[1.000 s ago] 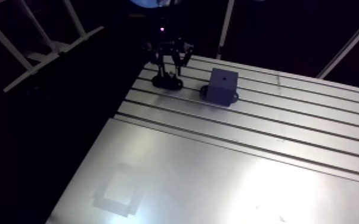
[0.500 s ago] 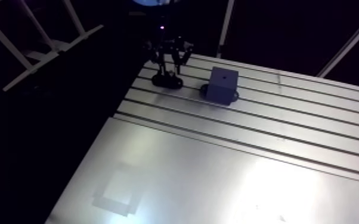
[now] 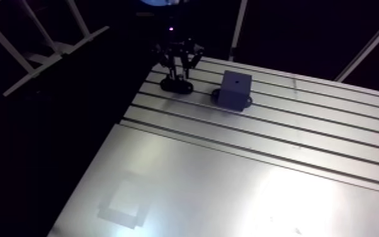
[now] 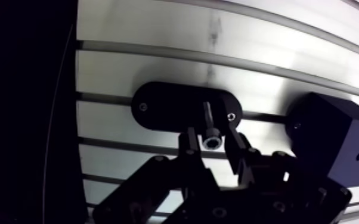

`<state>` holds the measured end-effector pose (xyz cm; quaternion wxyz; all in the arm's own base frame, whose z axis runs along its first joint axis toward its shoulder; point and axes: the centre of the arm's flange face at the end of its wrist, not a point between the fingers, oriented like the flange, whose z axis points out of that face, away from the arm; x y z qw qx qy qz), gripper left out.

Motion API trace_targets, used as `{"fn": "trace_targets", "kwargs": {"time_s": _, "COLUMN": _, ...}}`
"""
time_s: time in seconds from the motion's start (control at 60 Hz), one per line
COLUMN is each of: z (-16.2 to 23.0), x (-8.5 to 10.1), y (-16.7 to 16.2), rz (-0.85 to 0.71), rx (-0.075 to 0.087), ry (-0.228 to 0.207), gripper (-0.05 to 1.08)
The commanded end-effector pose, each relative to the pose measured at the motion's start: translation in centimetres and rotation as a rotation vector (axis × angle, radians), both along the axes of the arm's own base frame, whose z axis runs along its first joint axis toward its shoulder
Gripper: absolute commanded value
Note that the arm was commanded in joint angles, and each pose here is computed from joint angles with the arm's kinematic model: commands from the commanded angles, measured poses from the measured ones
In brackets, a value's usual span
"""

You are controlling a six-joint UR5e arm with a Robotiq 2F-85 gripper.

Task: Pick up the M10 bolt and insert it into the hole until fully seated.

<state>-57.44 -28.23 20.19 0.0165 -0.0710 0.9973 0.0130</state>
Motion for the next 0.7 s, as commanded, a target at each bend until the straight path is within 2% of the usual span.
{"fn": "trace_targets", "kwargs": {"time_s": 0.017, "z": 0.12, "x": -0.05, "y": 0.08, "rz": -0.001, "rx": -0.001, "ry": 0.001, "gripper": 0.66}}
{"fn": "trace_targets", "kwargs": {"time_s": 0.7, "z": 0.02, "x": 0.0, "y": -0.04, "rz": 0.0, "rx": -0.003, "ry": -0.001, "gripper": 0.7}}
